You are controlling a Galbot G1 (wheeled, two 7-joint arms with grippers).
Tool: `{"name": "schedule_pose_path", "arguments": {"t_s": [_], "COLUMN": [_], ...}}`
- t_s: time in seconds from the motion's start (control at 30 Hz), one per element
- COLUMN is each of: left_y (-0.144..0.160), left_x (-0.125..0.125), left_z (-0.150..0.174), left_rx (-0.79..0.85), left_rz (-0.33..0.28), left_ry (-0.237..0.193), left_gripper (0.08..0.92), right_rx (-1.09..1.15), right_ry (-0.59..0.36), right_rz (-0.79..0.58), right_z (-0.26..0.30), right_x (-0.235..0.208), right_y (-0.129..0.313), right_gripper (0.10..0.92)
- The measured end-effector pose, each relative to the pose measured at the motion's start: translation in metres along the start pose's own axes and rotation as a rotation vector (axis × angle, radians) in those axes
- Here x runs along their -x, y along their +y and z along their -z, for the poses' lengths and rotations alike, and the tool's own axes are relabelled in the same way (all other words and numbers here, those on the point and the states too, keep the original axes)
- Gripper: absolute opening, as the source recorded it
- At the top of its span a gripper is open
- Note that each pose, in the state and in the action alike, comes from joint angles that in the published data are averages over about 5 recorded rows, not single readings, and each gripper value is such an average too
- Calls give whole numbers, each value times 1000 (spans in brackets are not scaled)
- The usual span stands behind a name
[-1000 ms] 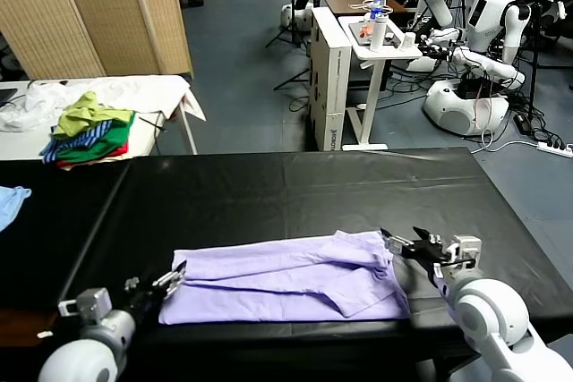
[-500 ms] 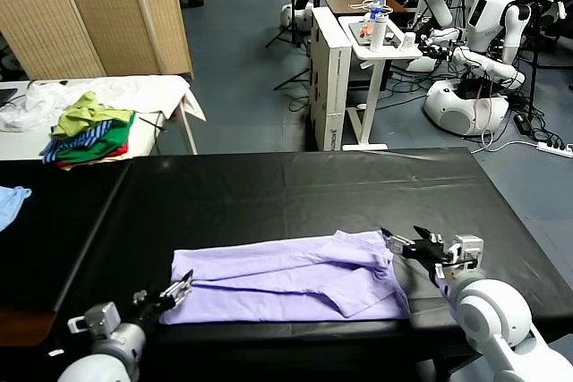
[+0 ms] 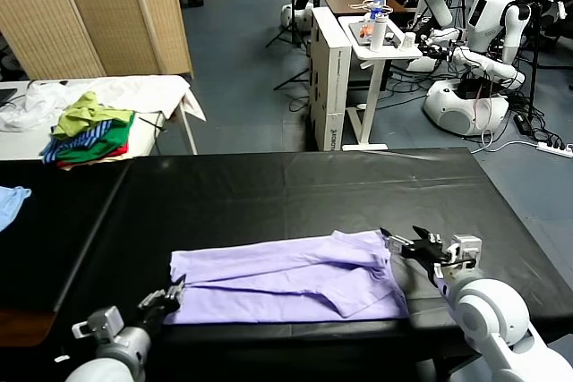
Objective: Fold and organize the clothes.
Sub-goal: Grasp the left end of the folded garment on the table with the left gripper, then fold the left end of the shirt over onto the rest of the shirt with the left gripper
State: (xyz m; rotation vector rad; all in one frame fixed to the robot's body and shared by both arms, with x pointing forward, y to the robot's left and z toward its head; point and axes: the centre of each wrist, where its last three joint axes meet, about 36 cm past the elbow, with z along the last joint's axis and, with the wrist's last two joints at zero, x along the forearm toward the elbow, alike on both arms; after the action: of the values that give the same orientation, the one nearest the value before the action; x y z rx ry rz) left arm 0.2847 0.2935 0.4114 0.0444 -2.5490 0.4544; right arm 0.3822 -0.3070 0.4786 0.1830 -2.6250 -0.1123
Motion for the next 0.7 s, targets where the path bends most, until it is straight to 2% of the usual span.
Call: {"name": "schedule_pose_path", "arguments": {"t_s": [0.17, 0.43, 0.7], "left_y": [1, 16, 55], "left_x": [-2, -12, -24], "left_z": [2, 16, 36], "left_rx": [58, 315, 515], "left_rz": [19, 108, 203], "left_ry": [-22, -117, -140], "left_gripper": [181, 181, 181], "right_rx": [3, 15, 26], "right_ry": [-2, -3, 2], "right_rz": [-2, -9, -14], "right_z": [-1, -3, -9], "right_x": [-1, -2, -2], "right_y": [-1, -4, -3], "right_gripper": [907, 907, 907]}}
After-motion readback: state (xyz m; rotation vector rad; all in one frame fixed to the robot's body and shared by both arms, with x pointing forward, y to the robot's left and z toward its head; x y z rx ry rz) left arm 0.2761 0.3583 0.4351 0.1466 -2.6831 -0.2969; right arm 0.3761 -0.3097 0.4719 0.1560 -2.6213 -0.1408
